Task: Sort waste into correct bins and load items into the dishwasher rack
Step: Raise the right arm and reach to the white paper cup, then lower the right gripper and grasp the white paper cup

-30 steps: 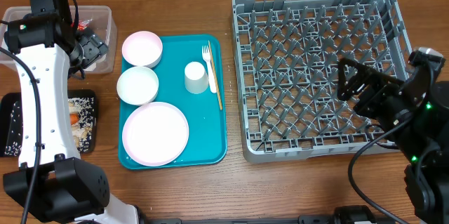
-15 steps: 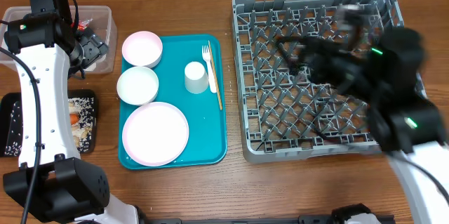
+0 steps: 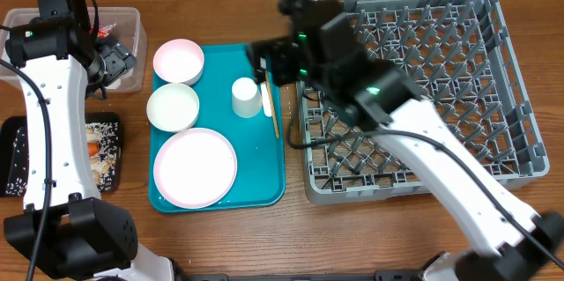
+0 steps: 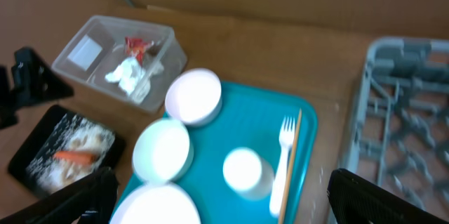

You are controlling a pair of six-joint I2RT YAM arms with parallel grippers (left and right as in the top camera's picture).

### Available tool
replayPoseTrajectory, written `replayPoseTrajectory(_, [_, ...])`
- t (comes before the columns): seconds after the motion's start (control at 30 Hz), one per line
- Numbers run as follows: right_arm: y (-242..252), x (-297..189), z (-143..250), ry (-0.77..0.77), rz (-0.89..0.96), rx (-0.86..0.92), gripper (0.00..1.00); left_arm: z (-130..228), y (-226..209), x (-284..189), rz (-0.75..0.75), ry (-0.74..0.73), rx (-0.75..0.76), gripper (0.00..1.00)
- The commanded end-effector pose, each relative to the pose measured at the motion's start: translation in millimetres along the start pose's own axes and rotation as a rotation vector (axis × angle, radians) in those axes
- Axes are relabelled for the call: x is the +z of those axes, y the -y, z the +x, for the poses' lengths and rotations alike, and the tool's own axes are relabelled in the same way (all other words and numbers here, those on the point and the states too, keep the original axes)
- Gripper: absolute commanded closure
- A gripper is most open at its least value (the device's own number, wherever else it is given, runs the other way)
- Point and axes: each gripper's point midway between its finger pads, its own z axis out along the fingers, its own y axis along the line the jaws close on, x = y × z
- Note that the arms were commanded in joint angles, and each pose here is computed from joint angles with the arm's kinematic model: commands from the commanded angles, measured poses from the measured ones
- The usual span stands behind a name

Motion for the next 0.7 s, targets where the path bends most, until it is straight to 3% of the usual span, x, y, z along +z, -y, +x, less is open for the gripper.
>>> replayPoseTrajectory(0.0, [11.2, 36.8, -0.8, 0.022, 0.091, -0.039, 0.00, -2.6, 1.1, -2.4, 0.009, 0.008, -0.023, 0.00])
replayPoseTrajectory(0.4, [1.2, 127.2, 41.3, -0.053, -0.010, -0.043, 0.00, -2.7, 1.2, -2.4, 0.009, 0.008, -0.023, 0.00])
replayPoseTrajectory(0.67, [3.9, 168.0, 91.3, -0.155, 0.020, -0.063, 0.00, -2.6, 1.1, -2.4, 0.009, 0.008, -0.023, 0.00])
